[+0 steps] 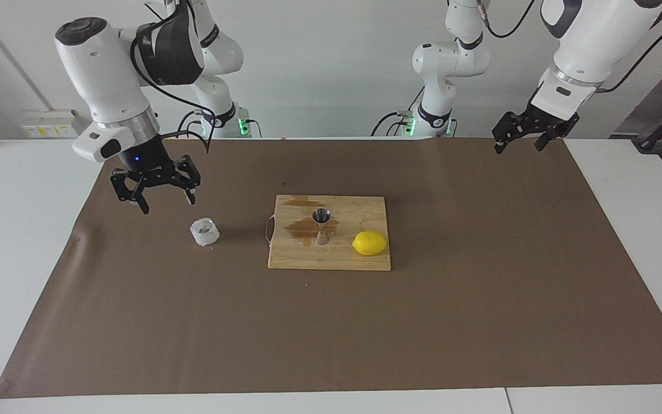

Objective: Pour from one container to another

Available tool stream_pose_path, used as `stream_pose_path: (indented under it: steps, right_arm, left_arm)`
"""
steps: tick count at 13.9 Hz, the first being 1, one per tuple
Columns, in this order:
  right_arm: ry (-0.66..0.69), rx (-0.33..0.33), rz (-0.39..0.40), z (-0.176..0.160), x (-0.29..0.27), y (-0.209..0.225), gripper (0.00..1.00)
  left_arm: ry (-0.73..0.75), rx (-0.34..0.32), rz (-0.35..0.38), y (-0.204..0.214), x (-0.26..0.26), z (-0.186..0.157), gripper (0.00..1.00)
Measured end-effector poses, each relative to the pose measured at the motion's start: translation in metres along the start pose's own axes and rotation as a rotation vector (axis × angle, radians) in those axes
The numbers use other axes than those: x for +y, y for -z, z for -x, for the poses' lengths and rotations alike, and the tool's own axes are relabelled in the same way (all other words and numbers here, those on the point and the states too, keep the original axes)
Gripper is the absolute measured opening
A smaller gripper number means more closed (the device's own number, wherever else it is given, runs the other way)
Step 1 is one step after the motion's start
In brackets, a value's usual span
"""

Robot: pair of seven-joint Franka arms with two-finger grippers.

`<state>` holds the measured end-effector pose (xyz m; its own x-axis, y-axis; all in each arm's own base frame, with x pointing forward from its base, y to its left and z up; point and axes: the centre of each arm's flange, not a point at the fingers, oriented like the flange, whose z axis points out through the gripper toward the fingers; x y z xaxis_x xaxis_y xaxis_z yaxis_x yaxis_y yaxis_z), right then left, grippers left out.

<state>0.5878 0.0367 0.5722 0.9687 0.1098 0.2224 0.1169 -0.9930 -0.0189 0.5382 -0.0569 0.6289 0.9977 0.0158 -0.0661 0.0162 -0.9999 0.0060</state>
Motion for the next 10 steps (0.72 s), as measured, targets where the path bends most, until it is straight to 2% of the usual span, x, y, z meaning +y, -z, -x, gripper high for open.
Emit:
stream_pose_path:
  steps: [3,7,10]
  right_arm:
    - [-0.17,-0.055,0.041,0.005,0.005,0.02,1.0]
    - [-0.328,-0.126,0.057,0.017,0.012,0.032,1.0]
    - [-0.356,-0.167,0.063,0.025,0.011,0.035,1.0]
  left_arm:
    - [0.0,0.0,0.0,0.0,0.0,0.0,1.0]
    - [0.0,0.0,0.0,0.0,0.0,0.0,1.0]
    - [0.0,0.0,0.0,0.0,0.0,0.0,1.0]
